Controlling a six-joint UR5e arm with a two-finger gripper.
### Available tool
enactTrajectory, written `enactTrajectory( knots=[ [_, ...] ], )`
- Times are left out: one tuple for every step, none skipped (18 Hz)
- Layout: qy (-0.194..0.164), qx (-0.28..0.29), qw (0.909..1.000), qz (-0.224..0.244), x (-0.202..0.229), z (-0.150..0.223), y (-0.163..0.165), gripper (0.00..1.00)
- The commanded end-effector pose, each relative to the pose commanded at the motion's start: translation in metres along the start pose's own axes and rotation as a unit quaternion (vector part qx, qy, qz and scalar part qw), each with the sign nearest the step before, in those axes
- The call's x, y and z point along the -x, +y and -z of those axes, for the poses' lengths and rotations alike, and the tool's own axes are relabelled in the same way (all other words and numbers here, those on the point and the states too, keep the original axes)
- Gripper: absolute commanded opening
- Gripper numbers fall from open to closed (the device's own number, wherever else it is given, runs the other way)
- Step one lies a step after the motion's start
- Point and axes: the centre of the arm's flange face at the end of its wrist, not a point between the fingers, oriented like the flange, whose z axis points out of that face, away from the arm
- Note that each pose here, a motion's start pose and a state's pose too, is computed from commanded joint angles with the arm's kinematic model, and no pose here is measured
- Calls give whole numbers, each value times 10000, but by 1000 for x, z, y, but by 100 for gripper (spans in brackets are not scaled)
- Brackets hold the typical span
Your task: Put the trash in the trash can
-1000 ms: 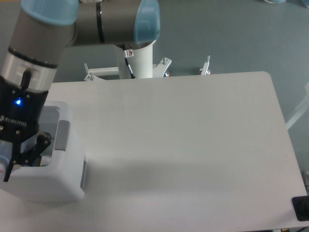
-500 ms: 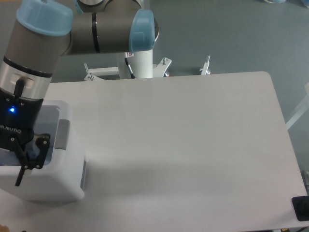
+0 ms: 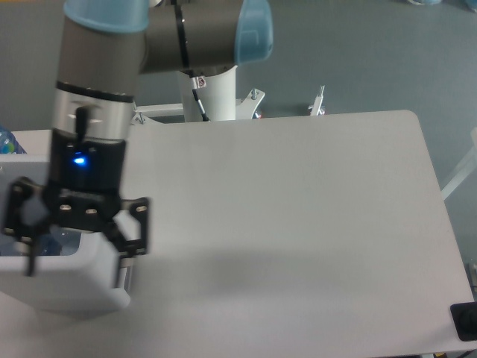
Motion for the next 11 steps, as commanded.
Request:
enactTrajectory(
  knots=[
    [-133, 200, 9990, -378, 6, -2, 5, 100],
    [-324, 466, 9958, -721, 19, 0, 13, 100],
    [-507, 812, 9903, -1006, 37, 1, 26, 100],
    [-586, 1108, 9833, -1320, 46, 9, 37, 100],
    [-590, 1397, 9747, -1644, 46, 15, 48, 100],
    [-613, 1687, 9640, -1964, 46, 18, 61, 100],
    [-692, 1896, 9537, -2229, 49, 22, 71, 100],
    [-724, 2036, 9478, -2346, 54, 21, 77, 100],
    [-723, 2074, 9476, -2319, 57, 23, 79, 100],
    [-709, 2127, 9477, -2270, 61, 25, 83, 100],
    [-694, 2137, 9483, -2243, 63, 27, 84, 100]
  ],
)
